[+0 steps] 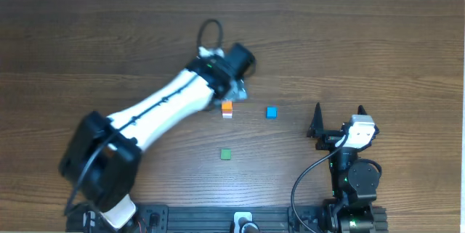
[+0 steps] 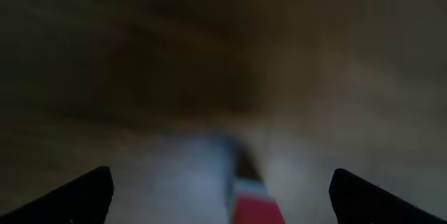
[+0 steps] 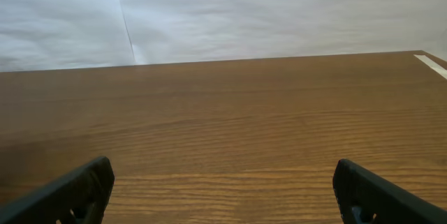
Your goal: Stack Cubes
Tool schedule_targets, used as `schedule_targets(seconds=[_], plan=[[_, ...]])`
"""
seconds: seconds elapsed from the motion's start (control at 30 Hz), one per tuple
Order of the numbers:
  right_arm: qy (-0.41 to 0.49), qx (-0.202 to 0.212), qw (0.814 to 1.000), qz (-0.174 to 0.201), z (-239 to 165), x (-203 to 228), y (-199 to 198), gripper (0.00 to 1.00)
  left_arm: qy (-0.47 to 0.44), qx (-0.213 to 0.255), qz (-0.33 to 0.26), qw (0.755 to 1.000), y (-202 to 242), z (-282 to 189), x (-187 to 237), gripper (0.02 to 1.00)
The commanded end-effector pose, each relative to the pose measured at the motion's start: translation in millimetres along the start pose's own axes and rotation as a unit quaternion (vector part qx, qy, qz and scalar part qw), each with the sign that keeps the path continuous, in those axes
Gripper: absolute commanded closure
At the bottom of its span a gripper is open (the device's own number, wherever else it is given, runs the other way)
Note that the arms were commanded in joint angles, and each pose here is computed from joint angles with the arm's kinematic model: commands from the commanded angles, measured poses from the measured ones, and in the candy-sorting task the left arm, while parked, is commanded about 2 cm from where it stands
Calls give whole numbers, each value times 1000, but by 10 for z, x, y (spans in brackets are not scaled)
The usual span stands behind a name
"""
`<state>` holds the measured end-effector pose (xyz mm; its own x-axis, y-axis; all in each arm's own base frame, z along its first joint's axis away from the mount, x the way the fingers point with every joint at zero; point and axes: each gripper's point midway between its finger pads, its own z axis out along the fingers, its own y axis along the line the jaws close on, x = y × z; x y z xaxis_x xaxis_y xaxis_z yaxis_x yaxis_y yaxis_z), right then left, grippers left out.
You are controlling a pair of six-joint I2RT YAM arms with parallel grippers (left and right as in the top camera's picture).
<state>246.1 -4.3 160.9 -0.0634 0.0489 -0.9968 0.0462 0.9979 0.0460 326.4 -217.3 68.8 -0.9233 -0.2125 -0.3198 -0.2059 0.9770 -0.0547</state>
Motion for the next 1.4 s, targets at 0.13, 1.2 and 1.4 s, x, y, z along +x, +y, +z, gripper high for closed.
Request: schedule_targets(seconds=[0.13,1.2,1.4], plan=[[1,-2,1000,0,2,25,1,9,-175,58,-114,976,907,-786,-1096,20],[1,-2,1000,0,2,25,1,9,-557,112,97,817,2075,-1309,-68,20],[1,-2,1000,0,2,25,1,9,-578,99,86,806,2166,-1255,-68,20]])
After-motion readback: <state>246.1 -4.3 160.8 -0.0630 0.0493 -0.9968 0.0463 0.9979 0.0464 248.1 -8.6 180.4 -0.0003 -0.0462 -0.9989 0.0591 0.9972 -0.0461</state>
